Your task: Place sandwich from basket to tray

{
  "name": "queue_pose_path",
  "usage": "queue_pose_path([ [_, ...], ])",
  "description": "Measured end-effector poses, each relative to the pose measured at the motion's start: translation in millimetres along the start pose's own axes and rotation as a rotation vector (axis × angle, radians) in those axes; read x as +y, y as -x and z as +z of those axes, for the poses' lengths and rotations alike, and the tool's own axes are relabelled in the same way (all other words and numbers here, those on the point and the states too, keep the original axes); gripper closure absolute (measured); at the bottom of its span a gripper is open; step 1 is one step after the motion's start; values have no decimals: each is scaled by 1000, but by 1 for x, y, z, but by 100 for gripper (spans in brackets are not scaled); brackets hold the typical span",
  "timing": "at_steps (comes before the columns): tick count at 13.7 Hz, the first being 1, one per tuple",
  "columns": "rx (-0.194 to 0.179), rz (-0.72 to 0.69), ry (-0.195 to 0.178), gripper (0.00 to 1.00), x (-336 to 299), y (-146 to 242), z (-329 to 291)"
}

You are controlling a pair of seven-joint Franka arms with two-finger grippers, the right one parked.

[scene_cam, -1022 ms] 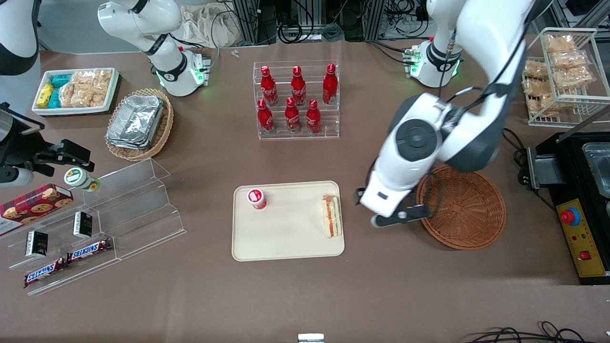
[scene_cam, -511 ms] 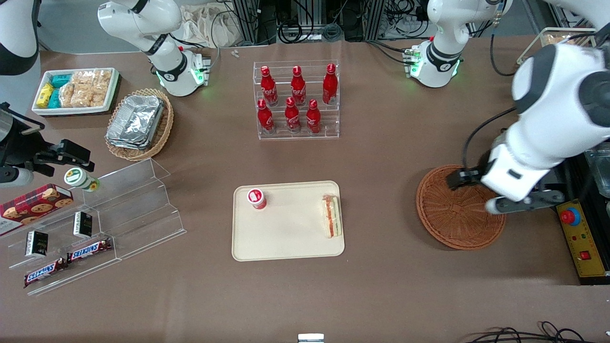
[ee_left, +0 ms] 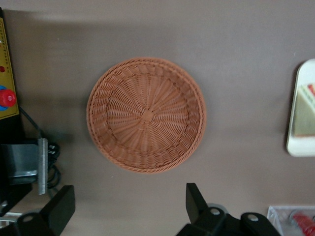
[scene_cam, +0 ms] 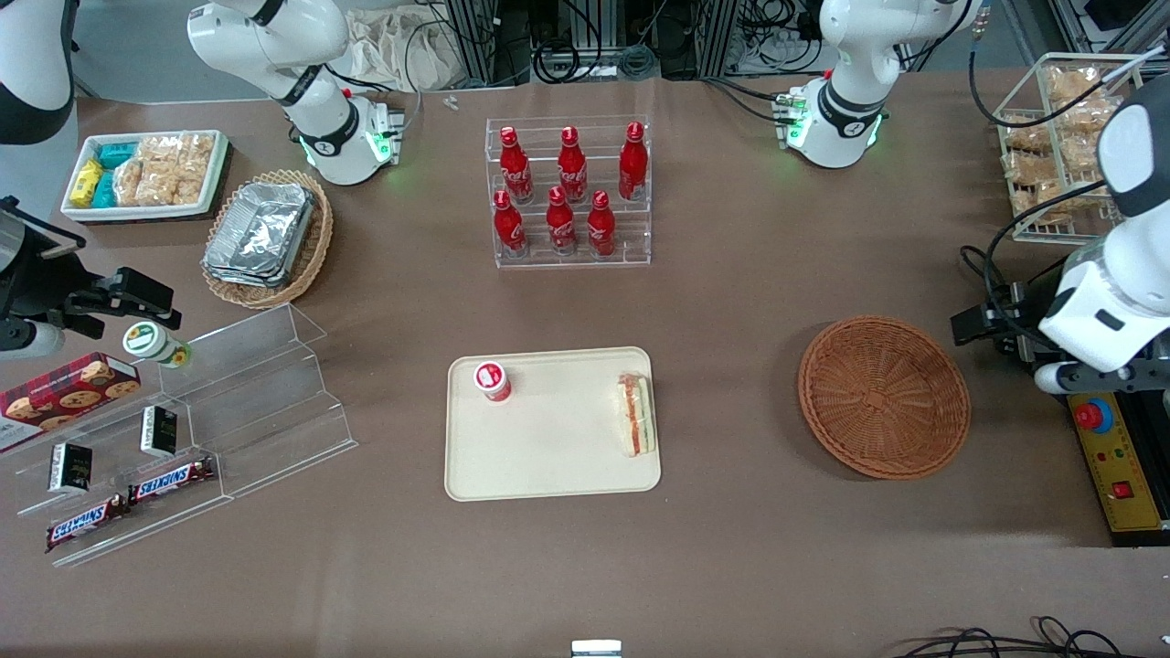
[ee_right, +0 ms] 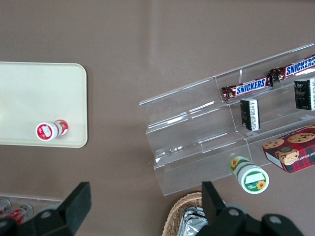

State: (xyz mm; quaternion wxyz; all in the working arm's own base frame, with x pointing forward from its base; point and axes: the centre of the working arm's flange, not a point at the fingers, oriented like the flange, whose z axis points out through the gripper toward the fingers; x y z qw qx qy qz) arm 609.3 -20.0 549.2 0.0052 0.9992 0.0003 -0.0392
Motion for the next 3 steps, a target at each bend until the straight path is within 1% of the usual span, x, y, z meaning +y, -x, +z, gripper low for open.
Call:
queue_pose_path([
  [1,-7,9,-2,0,-7,3,-3],
  [3,9,12,-4,0,-16,4,-12],
])
